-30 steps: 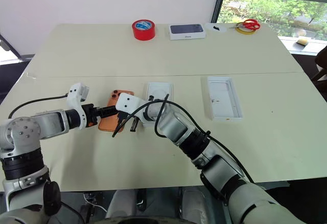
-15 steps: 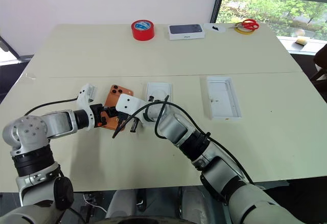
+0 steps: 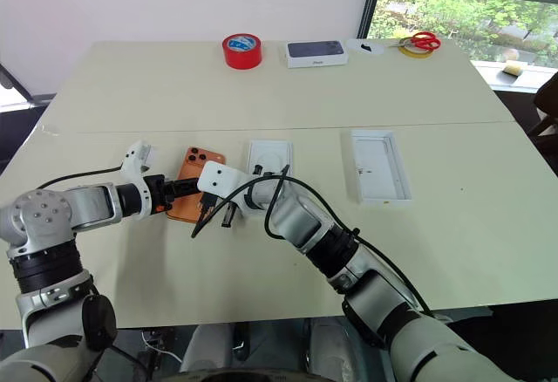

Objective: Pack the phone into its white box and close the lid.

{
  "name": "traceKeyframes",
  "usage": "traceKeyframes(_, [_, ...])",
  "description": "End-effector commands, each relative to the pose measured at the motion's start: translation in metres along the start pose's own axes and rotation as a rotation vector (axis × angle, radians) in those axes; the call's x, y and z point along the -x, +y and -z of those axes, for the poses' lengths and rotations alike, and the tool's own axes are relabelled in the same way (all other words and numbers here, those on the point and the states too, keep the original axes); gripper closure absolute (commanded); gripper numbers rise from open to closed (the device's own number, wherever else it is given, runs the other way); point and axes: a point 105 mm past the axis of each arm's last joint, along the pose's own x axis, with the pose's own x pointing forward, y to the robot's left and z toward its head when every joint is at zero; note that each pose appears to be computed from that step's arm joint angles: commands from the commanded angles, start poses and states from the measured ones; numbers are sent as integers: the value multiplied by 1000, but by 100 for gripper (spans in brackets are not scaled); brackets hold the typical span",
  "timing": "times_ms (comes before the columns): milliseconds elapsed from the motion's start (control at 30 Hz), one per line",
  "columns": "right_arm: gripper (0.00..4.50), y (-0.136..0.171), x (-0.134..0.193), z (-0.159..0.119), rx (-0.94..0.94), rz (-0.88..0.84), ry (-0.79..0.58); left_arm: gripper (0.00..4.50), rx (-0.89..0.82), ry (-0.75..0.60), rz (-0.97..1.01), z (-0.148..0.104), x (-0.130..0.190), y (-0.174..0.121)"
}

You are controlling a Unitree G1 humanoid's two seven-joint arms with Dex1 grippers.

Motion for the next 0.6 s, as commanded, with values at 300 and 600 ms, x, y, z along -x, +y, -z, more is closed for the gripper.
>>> traceKeyframes(300, [450,-22,38,-8,-52,89,-75,238,29,-29,18,-2,9,4])
traceKeyframes(600, [450,-25,98,-24,-88,80,-259,447,118,-163,86,-22,20,1])
